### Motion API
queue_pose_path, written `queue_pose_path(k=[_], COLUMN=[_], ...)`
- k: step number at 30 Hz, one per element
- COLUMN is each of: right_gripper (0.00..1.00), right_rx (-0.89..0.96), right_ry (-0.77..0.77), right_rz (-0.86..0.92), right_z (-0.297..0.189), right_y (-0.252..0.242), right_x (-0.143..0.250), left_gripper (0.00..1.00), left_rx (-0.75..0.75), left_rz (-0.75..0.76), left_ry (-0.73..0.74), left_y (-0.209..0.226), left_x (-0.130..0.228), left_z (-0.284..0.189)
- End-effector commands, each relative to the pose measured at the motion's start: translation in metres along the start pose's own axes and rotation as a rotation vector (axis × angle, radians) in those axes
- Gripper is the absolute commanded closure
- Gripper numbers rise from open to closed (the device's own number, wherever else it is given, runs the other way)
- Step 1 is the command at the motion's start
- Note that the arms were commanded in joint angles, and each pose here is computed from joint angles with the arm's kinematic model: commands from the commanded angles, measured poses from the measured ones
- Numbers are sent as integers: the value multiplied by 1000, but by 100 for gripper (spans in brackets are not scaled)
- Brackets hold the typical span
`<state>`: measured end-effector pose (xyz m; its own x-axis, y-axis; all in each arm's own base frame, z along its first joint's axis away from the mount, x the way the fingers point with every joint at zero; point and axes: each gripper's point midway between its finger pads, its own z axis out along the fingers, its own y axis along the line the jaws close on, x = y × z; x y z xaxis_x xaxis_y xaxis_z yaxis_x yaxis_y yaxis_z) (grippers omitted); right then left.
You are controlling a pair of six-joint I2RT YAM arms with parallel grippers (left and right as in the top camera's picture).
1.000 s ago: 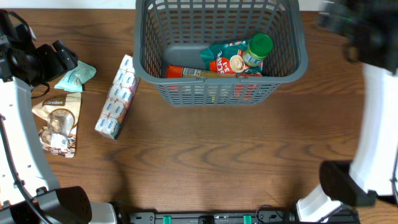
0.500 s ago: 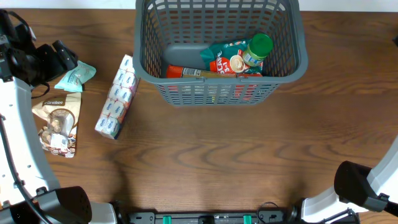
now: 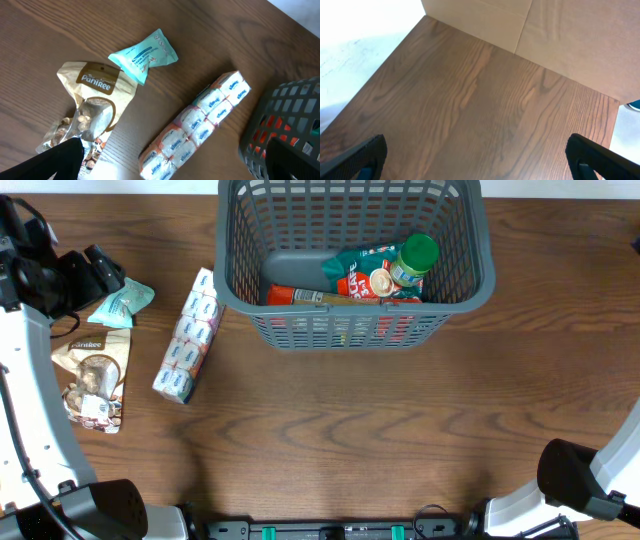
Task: Pack container
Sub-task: 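Move left gripper down onto the white-and-blue tissue multipack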
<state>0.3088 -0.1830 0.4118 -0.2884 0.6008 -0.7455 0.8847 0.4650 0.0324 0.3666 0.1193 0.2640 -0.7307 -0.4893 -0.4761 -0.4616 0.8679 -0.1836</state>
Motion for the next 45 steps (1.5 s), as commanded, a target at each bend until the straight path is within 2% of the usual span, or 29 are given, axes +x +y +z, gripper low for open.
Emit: queue_pose_path(k=[1,6,12,23,34,37,45], right_gripper=[1,1,1,1,1,1,1], right_rx=[12,12,12,12,12,12,12], right_ry=[1,1,1,1,1,1,1], right_rz=[20,20,19,20,20,20,19], right_z=[2,2,2,2,2,2,2], right_y=[-2,-2,-2,-2,-2,-2,-2], right_x=[0,0,0,0,0,0,0], left_gripper=[1,1,2,1,2,1,1], left_rx=[2,13,75,111,111,163,185], left_rz=[-11,-1,210,438,440,482,514], left_ry=[0,3,93,387,617,672,721], left_y=[0,-3,-21,-52,-44,-46,-43], left_x=[0,0,20,71,112,124,138], left_z=[0,0,9,90,151,157,170])
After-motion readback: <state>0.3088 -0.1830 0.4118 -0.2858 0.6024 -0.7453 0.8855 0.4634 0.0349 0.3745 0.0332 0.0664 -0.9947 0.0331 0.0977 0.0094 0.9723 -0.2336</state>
